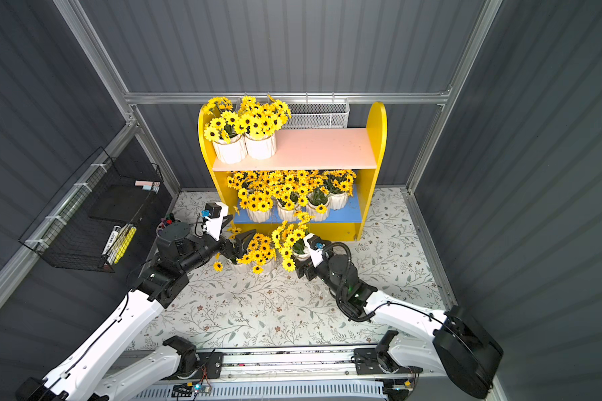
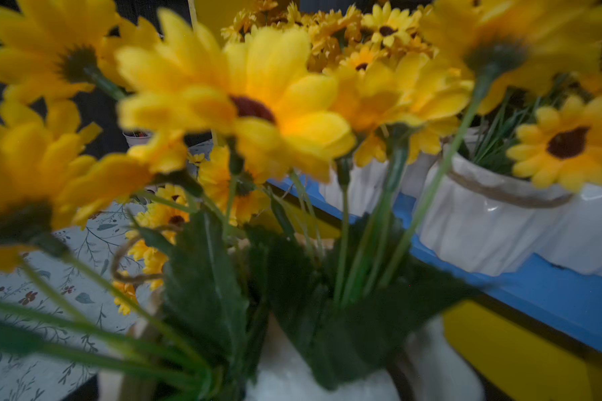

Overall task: Take the sunflower pots off the shelves
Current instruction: Place the sunflower pot at the center of the board.

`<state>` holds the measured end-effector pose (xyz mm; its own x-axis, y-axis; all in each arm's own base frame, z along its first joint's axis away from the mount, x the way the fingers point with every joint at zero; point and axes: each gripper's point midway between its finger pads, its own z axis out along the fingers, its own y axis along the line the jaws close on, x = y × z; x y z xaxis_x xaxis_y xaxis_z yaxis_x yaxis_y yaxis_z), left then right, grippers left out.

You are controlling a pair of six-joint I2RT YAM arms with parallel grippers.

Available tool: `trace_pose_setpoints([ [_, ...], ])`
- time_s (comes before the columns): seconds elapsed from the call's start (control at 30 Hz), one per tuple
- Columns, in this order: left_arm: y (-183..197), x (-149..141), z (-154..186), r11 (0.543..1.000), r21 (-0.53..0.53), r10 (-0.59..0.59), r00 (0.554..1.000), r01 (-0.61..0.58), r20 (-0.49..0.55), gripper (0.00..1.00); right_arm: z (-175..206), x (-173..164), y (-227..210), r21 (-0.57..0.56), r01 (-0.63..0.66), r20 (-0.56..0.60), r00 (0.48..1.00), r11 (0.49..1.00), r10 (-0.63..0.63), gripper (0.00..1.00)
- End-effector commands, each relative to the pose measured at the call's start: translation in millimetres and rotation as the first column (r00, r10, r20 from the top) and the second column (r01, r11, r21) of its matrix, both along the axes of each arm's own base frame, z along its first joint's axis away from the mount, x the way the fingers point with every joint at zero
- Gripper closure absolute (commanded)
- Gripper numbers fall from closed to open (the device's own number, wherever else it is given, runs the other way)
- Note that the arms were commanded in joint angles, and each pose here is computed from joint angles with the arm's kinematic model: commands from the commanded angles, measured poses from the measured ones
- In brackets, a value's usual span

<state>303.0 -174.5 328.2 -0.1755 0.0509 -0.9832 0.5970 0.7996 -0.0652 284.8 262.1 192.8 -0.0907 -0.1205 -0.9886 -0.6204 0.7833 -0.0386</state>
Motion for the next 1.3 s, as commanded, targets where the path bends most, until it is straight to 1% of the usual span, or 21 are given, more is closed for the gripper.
trace_pose_setpoints([
  [0.0,2.3,-2.6,3.7,1.000,-0.008,0.011,1.000,-0.011,0.024,0.01,43.1,8.5,0.8,0.189,0.032,0.143,0.988,0.982,-0.060,1.00],
  [0.2,2.5,-1.5,0.2,1.000,0.001,0.015,1.000,-0.015,0.019,0.01,1.1,18.5,8.2,0.153,0.051,0.118,0.991,0.987,-0.069,1.00],
  [0.37,1.8,-0.7,-1.7,1.000,0.007,0.014,1.000,-0.014,0.017,0.01,-25.9,28.4,14.6,0.162,0.069,0.104,0.991,0.984,-0.086,1.00],
  [0.4,1.8,-1.0,-1.5,1.000,0.007,0.013,1.000,-0.013,0.017,0.01,-33.4,30.4,18.3,0.159,0.066,0.084,0.993,0.985,-0.080,1.00],
  [0.5,3.4,-0.9,-1.3,1.000,0.010,0.021,1.000,-0.021,0.022,0.01,-42.9,25.6,30.5,0.139,0.044,0.076,0.996,0.989,-0.055,1.00],
  [0.6,4.6,-3.0,0.1,1.000,0.006,0.024,0.999,-0.024,0.039,0.01,-48.5,29.1,28.9,0.125,0.107,0.072,0.991,0.986,-0.116,1.00],
  [0.63,4.6,-3.0,-0.4,1.000,0.005,0.024,0.999,-0.024,0.039,0.01,-55.0,33.4,28.3,0.115,0.130,0.062,0.988,0.985,-0.138,1.00],
  [0.73,2.9,-1.7,-1.3,1.000,0.006,0.018,0.999,-0.018,0.032,0.01,-80.0,41.1,34.6,0.093,0.148,0.016,0.989,0.985,-0.150,1.00],
  [0.83,1.6,-1.8,-2.5,1.000,0.009,0.012,1.000,-0.013,0.028,0.01,-94.6,51.7,31.1,0.087,0.215,-0.009,0.976,0.973,-0.215,1.00],
  [0.97,3.6,-2.6,-2.2,1.000,0.013,0.021,0.999,-0.021,0.037,0.01,-110.8,57.1,32.9,0.054,0.232,-0.019,0.973,0.971,-0.232,1.00],
  [1.17,2.1,-1.7,-3.5,1.000,0.016,0.016,0.999,-0.016,0.032,0.01,-138.1,56.7,29.3,0.078,0.274,-0.109,0.958,0.959,-0.265,1.00],
  [1.27,1.6,-1.8,-4.0,1.000,0.017,0.013,0.999,-0.014,0.031,0.01,-146.7,56.5,33.4,0.046,0.274,-0.098,0.958,0.961,-0.269,1.00],
])
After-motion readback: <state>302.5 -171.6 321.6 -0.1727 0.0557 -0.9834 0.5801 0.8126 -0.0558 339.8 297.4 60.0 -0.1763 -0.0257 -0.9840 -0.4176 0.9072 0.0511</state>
